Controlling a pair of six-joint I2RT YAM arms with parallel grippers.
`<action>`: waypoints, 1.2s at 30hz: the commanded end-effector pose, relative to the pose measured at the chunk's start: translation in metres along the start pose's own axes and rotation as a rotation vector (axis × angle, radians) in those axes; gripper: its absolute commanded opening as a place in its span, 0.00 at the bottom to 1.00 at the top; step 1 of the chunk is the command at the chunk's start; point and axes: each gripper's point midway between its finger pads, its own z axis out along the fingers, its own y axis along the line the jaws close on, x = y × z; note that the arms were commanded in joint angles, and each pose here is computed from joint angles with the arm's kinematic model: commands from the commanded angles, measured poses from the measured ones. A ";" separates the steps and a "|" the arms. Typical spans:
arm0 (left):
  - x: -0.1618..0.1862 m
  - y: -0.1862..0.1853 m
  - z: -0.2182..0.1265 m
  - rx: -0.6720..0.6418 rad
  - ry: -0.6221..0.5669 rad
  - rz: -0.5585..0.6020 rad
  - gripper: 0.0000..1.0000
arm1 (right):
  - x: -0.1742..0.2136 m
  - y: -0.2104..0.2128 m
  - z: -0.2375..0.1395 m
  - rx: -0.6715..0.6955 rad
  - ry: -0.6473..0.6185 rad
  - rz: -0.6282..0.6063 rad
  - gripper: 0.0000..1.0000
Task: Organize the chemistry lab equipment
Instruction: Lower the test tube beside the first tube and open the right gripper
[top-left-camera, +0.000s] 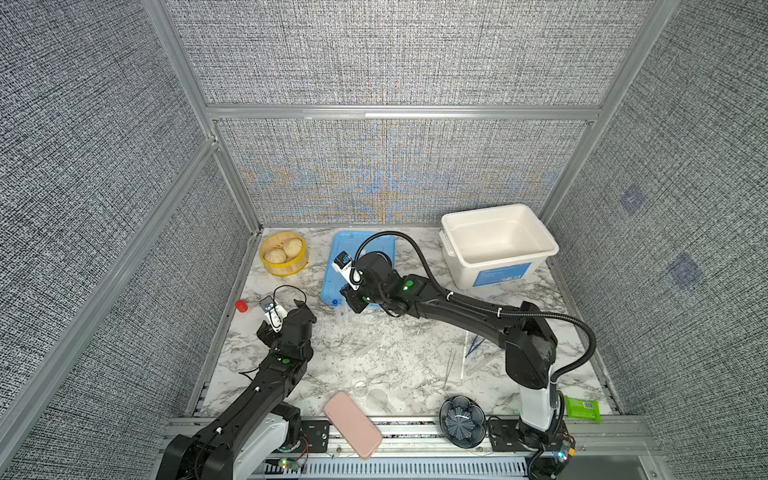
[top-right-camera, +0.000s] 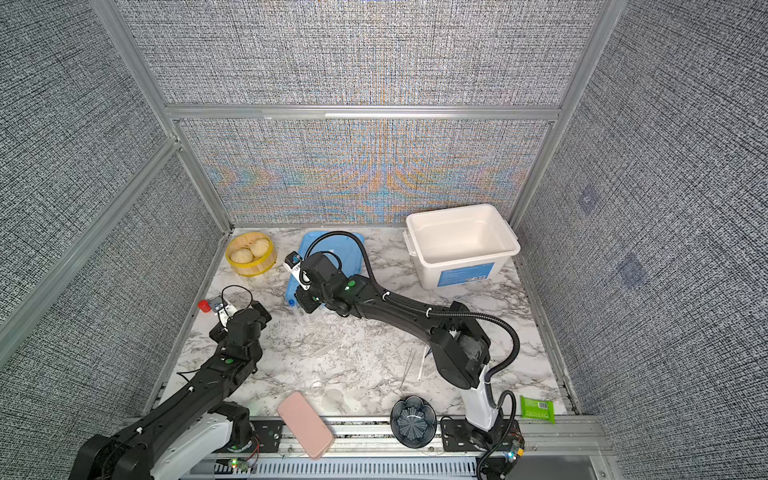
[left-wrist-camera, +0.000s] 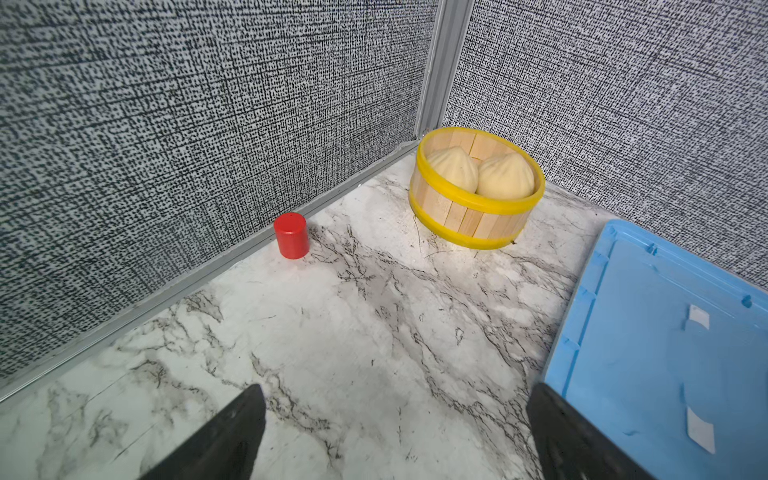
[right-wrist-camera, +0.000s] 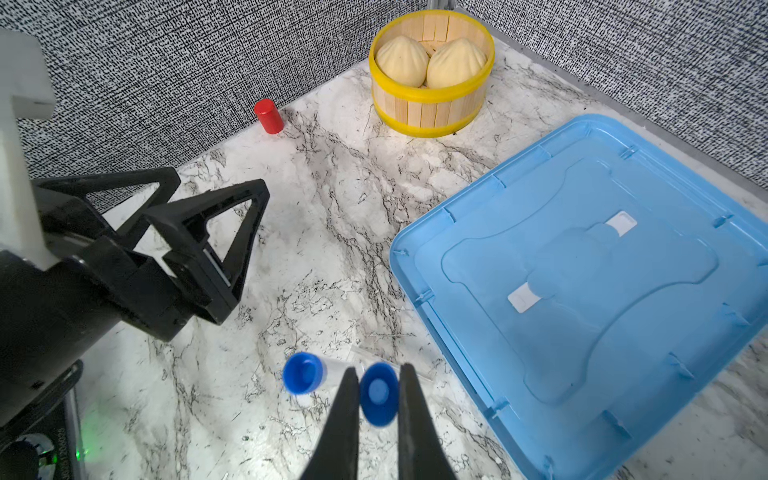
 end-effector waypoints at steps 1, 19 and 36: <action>-0.003 0.000 0.000 -0.003 -0.014 -0.015 0.99 | -0.003 0.000 -0.002 0.009 -0.006 -0.018 0.12; -0.002 0.000 0.001 -0.001 -0.011 -0.014 0.99 | 0.016 0.013 0.006 0.049 0.032 -0.140 0.12; -0.001 -0.001 0.001 0.001 -0.006 -0.014 0.99 | 0.006 0.013 0.000 0.057 0.001 -0.126 0.31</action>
